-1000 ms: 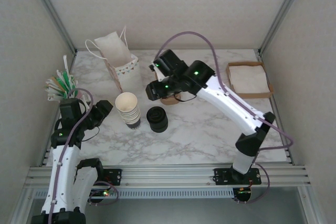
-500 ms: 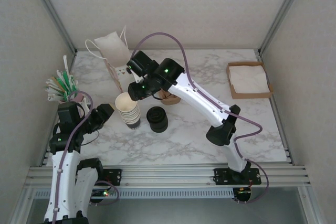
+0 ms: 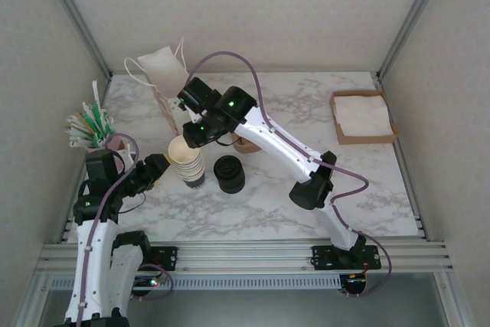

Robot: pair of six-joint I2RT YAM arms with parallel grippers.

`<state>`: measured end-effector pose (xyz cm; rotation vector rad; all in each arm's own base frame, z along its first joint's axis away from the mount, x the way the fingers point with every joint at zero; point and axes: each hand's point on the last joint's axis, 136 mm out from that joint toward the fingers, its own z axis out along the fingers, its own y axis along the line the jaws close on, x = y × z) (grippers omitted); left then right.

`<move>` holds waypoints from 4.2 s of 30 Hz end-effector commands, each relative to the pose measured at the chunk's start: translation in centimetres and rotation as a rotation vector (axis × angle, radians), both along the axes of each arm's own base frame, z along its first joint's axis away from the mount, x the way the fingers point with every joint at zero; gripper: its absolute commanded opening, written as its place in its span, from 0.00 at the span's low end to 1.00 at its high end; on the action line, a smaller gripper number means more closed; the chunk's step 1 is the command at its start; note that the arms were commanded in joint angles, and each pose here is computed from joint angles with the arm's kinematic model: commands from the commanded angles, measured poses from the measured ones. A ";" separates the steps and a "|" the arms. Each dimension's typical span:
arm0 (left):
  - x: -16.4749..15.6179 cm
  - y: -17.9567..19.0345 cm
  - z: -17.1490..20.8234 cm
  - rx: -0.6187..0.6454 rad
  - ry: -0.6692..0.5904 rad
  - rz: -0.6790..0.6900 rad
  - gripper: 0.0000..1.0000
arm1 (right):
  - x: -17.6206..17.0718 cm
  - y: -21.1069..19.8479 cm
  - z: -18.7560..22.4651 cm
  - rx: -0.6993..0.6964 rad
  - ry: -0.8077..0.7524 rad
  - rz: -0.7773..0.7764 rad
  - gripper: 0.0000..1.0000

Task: Pack the takeout coffee

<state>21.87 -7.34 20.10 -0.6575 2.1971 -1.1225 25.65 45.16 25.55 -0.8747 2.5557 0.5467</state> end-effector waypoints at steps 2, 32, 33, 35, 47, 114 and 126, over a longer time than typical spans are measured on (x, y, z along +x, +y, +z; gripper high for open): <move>-0.2 -0.2 -0.3 0.000 -0.010 -0.027 0.52 | -0.6 0.3 -0.2 -0.001 0.021 0.019 0.27; -0.1 -0.1 -1.2 0.024 0.002 -0.041 0.39 | -0.3 0.3 1.5 0.055 0.019 -0.007 0.00; -0.1 -0.1 -1.2 0.024 0.003 -0.042 0.39 | -0.3 0.3 1.8 0.064 0.019 -0.008 0.00; -0.1 -0.1 -1.2 0.026 0.001 -0.042 0.39 | -0.3 0.3 2.2 0.078 0.020 -0.012 0.00; 0.3 0.0 -1.1 0.031 0.000 -0.050 0.41 | -0.1 0.0 4.7 0.161 0.025 -0.022 0.00; 12.8 -7.8 11.2 0.303 -0.330 -0.144 0.99 | 5.8 -30.7 -7.8 0.035 0.022 -0.639 0.00; 12.7 -9.5 11.4 0.323 -0.342 -0.180 1.00 | 6.9 -30.1 -12.5 -0.029 0.112 -0.633 0.00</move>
